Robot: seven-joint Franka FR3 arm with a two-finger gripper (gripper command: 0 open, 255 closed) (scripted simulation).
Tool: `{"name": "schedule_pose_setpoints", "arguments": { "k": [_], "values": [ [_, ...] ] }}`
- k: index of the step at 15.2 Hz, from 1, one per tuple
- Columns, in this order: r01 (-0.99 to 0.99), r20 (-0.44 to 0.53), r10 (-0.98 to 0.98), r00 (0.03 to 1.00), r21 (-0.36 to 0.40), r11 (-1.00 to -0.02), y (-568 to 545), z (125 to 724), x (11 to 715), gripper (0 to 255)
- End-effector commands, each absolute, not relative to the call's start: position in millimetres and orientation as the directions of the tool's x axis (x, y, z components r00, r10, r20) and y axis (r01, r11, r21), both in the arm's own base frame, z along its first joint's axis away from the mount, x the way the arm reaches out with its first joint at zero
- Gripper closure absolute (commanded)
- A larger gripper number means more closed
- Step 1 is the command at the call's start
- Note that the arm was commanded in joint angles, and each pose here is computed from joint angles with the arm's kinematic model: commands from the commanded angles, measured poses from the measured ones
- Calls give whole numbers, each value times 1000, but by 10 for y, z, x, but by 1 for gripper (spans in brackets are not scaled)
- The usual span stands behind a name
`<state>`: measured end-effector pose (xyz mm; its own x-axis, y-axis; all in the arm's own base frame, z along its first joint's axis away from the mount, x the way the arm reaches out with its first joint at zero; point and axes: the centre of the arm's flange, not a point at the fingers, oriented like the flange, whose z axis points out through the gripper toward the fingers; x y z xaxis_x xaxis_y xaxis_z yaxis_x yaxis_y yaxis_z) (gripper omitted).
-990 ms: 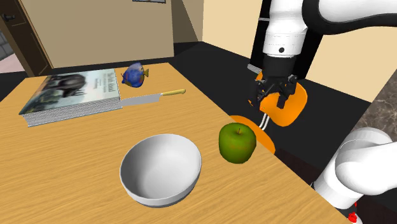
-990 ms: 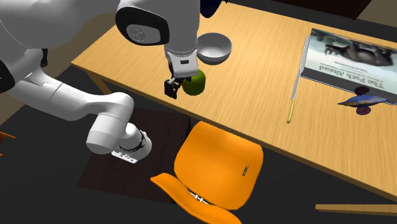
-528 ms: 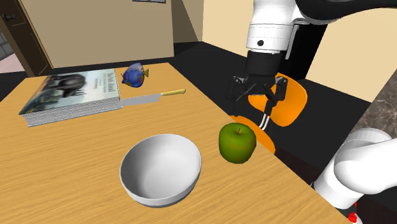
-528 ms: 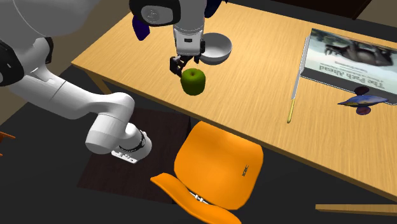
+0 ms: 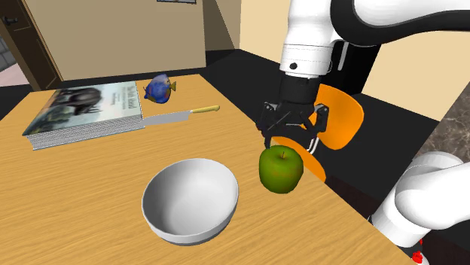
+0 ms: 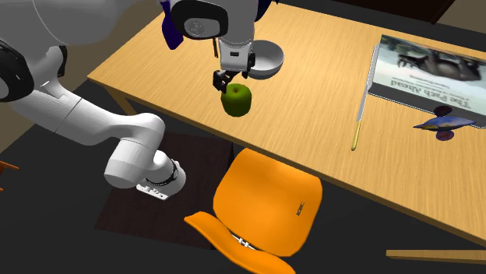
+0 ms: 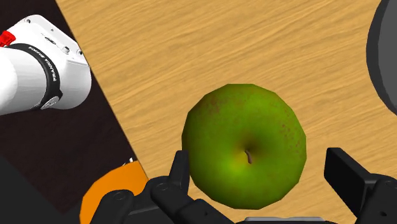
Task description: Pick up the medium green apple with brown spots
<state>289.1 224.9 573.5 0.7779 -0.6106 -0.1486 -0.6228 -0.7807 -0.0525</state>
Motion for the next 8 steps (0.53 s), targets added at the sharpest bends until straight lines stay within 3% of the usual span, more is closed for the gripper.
{"name": "schedule_pose_setpoints", "arguments": {
  "k": [1, 2, 3, 8],
  "values": [
    [-623, -148, -611, 778, -53, -780, 2263, 5658, 2876, 0],
    [-623, -148, -611, 778, -53, -780, 2262, 5658, 2876, 0],
    [-623, -148, -611, 778, -53, -780, 2258, 5654, 2880, 255],
    [-623, -148, -611, 778, -53, -780, 2257, 5654, 2876, 255]
  ]
}}
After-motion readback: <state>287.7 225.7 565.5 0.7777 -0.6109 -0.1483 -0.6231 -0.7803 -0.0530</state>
